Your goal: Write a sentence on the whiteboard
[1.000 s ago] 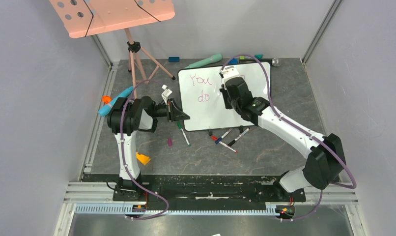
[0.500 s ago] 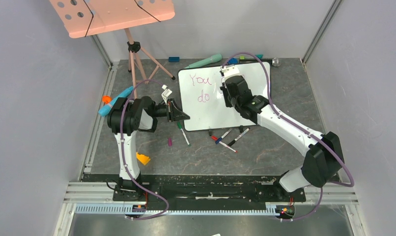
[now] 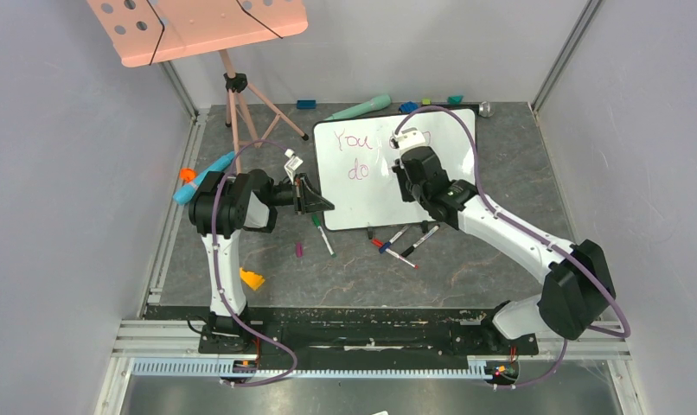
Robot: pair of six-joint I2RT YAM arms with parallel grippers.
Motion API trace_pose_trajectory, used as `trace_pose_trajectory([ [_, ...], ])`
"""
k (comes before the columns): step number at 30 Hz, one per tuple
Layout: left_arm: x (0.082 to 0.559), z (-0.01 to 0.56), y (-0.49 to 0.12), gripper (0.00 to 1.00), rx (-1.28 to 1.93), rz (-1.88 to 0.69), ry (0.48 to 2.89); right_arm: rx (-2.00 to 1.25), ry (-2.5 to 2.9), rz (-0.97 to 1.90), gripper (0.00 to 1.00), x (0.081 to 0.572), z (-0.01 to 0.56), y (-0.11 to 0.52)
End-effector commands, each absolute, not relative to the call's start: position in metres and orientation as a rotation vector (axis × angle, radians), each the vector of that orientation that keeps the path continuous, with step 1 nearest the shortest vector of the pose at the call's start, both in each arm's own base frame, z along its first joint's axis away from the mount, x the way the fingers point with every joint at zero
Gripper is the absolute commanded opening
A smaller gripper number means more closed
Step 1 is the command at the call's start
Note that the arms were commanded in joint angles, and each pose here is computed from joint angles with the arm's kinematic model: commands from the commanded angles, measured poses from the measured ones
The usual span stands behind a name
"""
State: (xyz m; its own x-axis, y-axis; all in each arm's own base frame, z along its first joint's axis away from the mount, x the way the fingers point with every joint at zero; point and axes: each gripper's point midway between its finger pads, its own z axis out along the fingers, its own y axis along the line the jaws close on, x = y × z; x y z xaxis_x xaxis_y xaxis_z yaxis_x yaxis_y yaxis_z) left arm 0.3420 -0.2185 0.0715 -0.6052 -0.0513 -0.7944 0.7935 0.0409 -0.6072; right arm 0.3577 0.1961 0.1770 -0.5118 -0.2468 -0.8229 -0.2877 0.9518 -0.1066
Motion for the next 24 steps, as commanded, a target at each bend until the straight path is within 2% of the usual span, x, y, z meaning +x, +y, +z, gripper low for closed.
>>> trace_pose_trajectory([
  [1,0.348,0.075,-0.219,0.02,0.864,-1.555,1.554,-0.363,2.146,0.052,0.0,0.35,0.169,0.188],
  [11,0.348,0.075,-0.219,0.02,0.863,-1.556,1.555,-0.32,2.119,-0.023,0.0,0.357,0.184,0.177],
  [24,0.348,0.075,-0.219,0.02,0.861,-1.555,1.556,-0.298,2.041,0.077,0.0,0.369,0.23,0.193],
])
